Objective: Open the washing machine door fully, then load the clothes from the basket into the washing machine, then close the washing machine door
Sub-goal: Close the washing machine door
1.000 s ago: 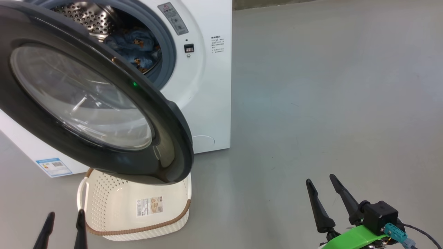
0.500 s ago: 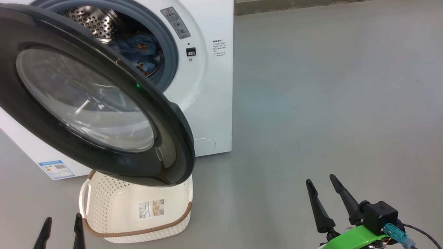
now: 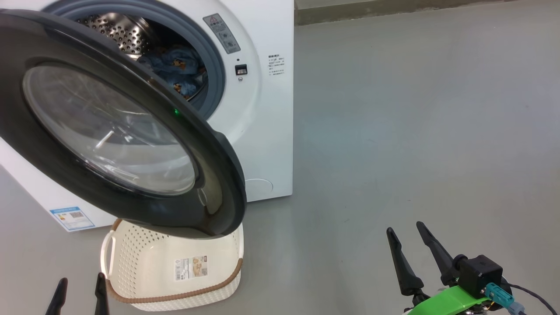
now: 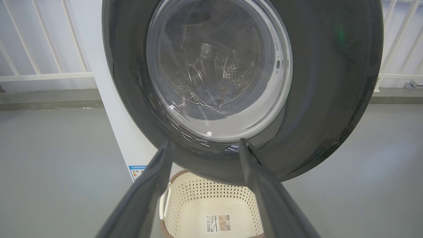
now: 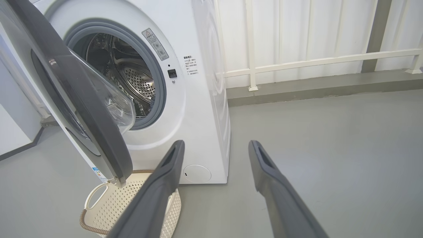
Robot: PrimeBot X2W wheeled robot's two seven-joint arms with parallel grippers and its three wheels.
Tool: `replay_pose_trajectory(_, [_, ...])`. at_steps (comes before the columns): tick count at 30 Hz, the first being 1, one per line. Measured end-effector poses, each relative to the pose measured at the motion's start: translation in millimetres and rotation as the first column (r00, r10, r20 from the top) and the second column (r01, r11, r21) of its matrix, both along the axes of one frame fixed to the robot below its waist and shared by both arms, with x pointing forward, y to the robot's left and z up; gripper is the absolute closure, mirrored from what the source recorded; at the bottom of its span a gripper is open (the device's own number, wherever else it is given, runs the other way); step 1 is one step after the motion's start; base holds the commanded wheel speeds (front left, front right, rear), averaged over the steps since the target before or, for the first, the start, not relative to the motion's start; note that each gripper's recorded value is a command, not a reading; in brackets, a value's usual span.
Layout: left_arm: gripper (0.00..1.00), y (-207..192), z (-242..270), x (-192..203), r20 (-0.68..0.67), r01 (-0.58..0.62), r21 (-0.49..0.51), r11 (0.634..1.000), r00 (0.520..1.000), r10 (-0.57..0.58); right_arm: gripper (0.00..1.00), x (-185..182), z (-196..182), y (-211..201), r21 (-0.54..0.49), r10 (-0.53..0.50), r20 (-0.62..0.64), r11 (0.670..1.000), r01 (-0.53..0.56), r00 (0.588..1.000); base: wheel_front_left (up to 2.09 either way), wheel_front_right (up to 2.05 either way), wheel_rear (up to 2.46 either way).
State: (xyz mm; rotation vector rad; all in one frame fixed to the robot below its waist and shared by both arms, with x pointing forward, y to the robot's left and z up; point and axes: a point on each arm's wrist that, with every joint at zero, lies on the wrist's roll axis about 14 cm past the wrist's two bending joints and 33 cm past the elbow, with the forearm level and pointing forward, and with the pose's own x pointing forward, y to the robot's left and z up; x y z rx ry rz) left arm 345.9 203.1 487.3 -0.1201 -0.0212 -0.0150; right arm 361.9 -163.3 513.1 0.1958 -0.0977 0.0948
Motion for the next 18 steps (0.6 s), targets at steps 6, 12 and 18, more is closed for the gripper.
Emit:
replay_pose_trajectory(6, [0.0,1.7,-2.2,-1.7,-0.006,-0.009,-0.005,1.0,1.0,0.009,0.0,0.2,0.2,1.5,-0.007,0.005,0.001,1.0,-0.005,1.0,0.0,0.0,0.0])
replay_pose_trajectory(12, [0.0,3.2,-3.3,-3.4,-0.01,-0.016,-0.007,1.0,1.0,0.016,1.0,1.2,-0.4,3.6,-0.007,0.011,-0.001,1.0,-0.011,1.0,0.0,0.0,0.0])
replay_pose_trajectory(18, [0.0,3.7,-4.3,-3.1,-0.013,-0.019,-0.008,1.0,1.0,0.019,1.0,2.2,4.8,-1.3,-0.007,-0.004,0.016,1.0,0.004,1.0,0.0,0.0,0.0])
